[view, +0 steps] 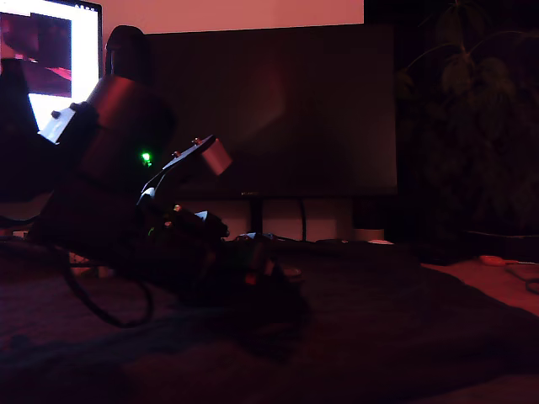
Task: Pick up the coffee capsules on the table and drop them inside the coffee cup
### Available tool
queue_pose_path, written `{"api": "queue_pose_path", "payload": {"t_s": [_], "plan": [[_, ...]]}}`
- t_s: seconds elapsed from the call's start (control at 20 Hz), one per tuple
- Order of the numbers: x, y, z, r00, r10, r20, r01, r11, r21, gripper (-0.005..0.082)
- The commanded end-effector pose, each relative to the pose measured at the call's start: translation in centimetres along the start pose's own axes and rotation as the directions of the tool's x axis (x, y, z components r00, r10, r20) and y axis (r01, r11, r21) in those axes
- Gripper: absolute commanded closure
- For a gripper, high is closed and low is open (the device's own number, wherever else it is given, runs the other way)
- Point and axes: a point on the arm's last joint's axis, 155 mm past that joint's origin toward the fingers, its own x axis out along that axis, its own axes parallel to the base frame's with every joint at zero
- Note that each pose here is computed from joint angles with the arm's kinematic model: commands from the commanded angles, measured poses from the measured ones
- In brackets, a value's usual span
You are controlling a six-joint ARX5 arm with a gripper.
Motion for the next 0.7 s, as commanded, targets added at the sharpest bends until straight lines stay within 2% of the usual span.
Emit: {"api": "queue_pose_path", "payload": {"t_s": [0.0, 0.15, 0.25, 0.4, 0.65], "plan": [[0.2, -0.1, -0.8, 1.000, -0.005, -0.022, 0.005, 1.000, -0.004, 0.0391], [0.2, -0.1, -0.8, 1.000, -0.006, -0.022, 0.006, 1.000, -0.005, 0.0530], [0.2, -0.2, -0.8, 1.000, -0.009, -0.022, 0.009, 1.000, -0.005, 0.0575], [0.2, -0.5, -0.7, 0.999, -0.026, -0.021, 0.026, 0.999, -0.020, 0.0607], [-0.1, -1.2, -0.5, 0.998, -0.059, -0.027, 0.058, 0.998, -0.037, 0.0607]]}}
